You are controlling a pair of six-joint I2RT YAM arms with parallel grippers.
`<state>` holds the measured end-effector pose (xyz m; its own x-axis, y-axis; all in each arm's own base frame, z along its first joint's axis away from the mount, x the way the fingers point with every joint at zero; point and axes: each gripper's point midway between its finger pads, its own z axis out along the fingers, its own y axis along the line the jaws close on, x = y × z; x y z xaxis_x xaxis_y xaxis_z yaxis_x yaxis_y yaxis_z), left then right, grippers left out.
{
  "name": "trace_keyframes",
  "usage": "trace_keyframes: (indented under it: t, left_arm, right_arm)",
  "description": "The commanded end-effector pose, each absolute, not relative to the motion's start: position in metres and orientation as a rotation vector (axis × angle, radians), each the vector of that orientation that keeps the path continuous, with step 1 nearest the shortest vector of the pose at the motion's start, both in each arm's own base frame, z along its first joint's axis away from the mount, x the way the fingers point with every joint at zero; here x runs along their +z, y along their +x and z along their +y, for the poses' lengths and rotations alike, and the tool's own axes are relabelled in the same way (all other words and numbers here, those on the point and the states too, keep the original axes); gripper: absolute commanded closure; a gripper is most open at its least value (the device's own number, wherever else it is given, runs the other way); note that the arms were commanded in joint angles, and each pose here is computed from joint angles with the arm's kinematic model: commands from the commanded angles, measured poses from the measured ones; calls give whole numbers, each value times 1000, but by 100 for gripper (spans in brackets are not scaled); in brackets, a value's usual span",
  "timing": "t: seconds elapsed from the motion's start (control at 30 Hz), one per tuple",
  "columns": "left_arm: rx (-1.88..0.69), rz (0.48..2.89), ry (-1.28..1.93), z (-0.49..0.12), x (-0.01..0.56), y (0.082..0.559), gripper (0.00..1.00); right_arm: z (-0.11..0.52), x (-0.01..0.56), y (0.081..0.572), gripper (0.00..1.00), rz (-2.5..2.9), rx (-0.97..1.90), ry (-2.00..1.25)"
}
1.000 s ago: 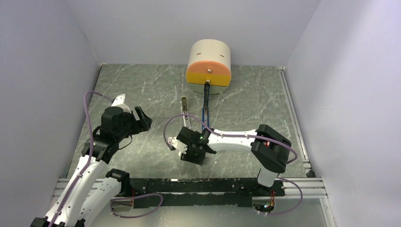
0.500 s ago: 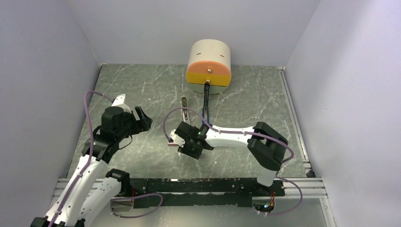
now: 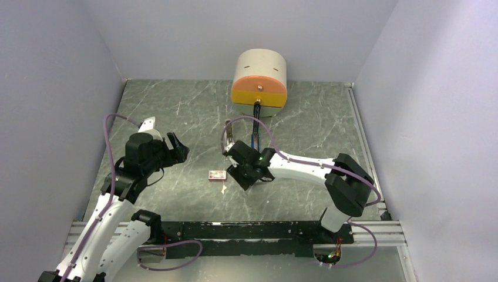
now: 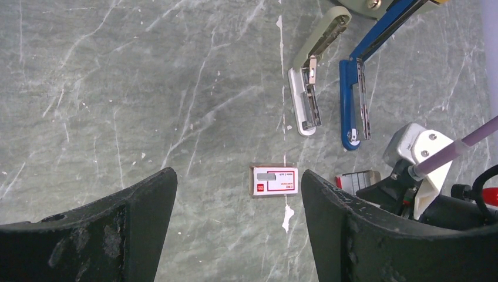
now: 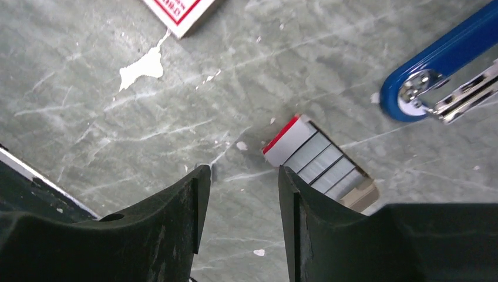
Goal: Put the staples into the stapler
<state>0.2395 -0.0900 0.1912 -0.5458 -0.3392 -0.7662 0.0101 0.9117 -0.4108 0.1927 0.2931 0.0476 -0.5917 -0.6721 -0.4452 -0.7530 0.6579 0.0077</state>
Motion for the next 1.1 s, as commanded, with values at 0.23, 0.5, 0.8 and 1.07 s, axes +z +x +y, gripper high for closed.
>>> trace_keyframes:
  t: [0.23,0.5,0.8,1.07]
  left_arm:
    - [-483,2086,-241,-92,199,239,18]
    - [-480,2081,-247,-91,200,238,18]
    - [-482,2078,-243,-92,200,238,18]
    - [-490,2079,-240,-93,199,240,18]
  right_arm:
    - [295,19,154,47,2563,281,-1225]
    - [303,12,150,49,2581,268,-1234]
    - [293,-1,143,66,2660,172,-1216]
    - [290,1,144,71,2680,147,-1170]
